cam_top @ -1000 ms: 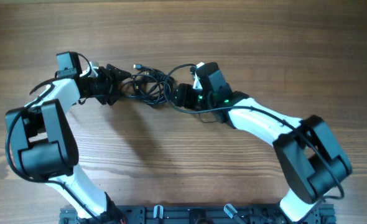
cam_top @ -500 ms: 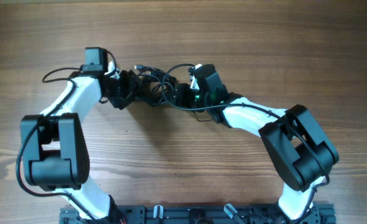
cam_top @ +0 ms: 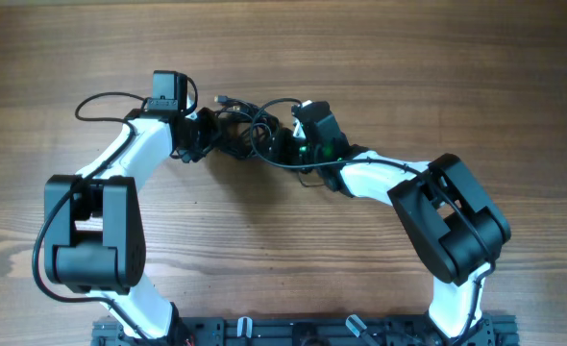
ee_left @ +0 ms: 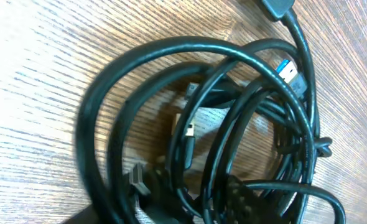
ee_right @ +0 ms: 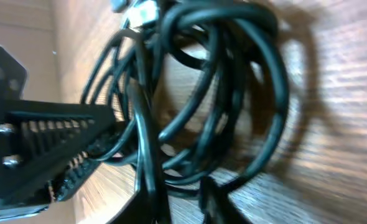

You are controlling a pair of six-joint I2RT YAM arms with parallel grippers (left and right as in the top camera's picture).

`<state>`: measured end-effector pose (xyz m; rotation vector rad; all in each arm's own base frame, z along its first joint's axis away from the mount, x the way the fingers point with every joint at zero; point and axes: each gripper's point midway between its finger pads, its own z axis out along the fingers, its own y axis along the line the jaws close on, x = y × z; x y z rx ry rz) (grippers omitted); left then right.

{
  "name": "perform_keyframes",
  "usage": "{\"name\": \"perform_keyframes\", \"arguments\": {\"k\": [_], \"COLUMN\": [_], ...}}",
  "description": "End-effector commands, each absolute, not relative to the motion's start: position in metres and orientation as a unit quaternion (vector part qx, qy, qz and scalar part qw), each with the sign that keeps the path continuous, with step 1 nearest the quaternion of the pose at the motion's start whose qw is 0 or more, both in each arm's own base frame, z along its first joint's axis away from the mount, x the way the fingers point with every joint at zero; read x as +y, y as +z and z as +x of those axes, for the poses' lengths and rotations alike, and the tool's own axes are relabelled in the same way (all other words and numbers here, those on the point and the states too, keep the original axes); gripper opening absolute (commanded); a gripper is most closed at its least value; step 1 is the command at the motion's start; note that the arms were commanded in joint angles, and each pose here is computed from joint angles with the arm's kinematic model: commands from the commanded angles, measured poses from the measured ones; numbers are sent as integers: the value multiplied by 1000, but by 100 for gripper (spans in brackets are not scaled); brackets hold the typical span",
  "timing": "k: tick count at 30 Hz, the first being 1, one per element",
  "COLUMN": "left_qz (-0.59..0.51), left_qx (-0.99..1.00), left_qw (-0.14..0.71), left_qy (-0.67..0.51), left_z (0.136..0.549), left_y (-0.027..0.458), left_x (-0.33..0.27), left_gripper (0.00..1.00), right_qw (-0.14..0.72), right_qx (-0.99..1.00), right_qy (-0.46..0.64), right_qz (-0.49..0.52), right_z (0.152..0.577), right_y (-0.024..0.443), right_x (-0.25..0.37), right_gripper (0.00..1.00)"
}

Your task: Untangle cables

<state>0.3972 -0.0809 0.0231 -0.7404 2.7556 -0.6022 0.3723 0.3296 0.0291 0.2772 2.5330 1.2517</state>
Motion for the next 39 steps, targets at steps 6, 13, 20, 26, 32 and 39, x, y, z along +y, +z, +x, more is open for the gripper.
{"name": "perform_keyframes", "arguments": {"k": [6, 13, 20, 26, 32, 39], "left_qz": [-246, -254, -258, -258, -260, -260], "left_qx": [940, 942, 942, 942, 942, 942], "left_qw": [127, 137, 141, 141, 144, 144], "left_qy": [-198, -170, -160, -160, -154, -154], "left_z": [399, 401, 401, 401, 402, 402], "left_y": [28, 25, 24, 24, 24, 24], "left_x": [-79, -69, -66, -66, -63, -63], "left_gripper": [41, 4, 4, 6, 6, 56], "right_qw": [175, 157, 118, 113, 77, 37], "right_qx": [880, 873, 858, 863, 843, 868], "right_qy": [428, 452, 498, 492, 533, 493], "right_qz": [109, 93, 49, 35, 8, 50], "right_z": [385, 386, 385, 384, 374, 362], "right_y": [30, 36, 47, 41, 52, 29], "right_x": [327, 322, 299, 285, 277, 263], "right_gripper": [11, 4, 4, 4, 5, 5]}}
